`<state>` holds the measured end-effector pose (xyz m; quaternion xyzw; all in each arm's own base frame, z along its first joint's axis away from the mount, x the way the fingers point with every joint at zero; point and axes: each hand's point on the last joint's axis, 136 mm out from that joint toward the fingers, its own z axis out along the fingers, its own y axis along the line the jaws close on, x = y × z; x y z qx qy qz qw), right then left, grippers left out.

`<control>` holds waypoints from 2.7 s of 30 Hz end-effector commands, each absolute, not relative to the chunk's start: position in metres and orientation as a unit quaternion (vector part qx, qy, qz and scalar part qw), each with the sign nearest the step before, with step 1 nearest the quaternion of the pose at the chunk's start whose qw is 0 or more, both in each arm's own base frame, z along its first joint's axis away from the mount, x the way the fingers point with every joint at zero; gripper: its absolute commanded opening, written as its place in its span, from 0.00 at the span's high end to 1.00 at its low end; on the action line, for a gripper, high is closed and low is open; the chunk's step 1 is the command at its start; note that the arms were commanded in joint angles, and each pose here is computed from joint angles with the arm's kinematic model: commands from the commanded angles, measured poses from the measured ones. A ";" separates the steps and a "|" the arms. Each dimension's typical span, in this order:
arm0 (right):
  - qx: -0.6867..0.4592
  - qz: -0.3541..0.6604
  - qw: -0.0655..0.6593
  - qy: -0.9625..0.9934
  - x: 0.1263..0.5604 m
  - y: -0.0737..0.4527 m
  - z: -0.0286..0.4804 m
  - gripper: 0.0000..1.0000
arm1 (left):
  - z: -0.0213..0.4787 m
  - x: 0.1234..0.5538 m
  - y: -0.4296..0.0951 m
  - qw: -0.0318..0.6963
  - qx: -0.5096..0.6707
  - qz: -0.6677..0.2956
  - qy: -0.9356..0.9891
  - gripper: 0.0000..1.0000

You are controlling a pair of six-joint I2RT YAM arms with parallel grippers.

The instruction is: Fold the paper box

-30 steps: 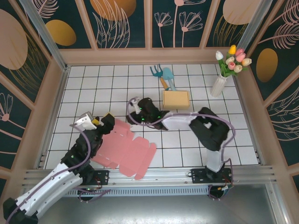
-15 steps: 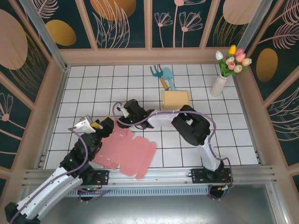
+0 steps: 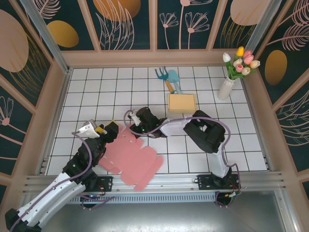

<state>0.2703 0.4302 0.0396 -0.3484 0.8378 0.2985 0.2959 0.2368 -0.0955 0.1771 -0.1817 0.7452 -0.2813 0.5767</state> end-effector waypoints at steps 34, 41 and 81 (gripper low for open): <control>-0.039 0.213 0.597 0.773 0.267 0.150 0.144 1.00 | 0.109 0.263 -0.261 0.420 0.067 -0.448 0.787 0.50; -0.056 0.210 0.592 0.776 0.269 0.154 0.152 0.87 | 0.115 0.267 -0.259 0.439 0.087 -0.421 0.789 1.00; -0.680 0.032 0.345 0.646 0.313 0.272 0.229 0.47 | 0.188 0.258 -0.199 0.660 0.152 -0.286 0.678 1.00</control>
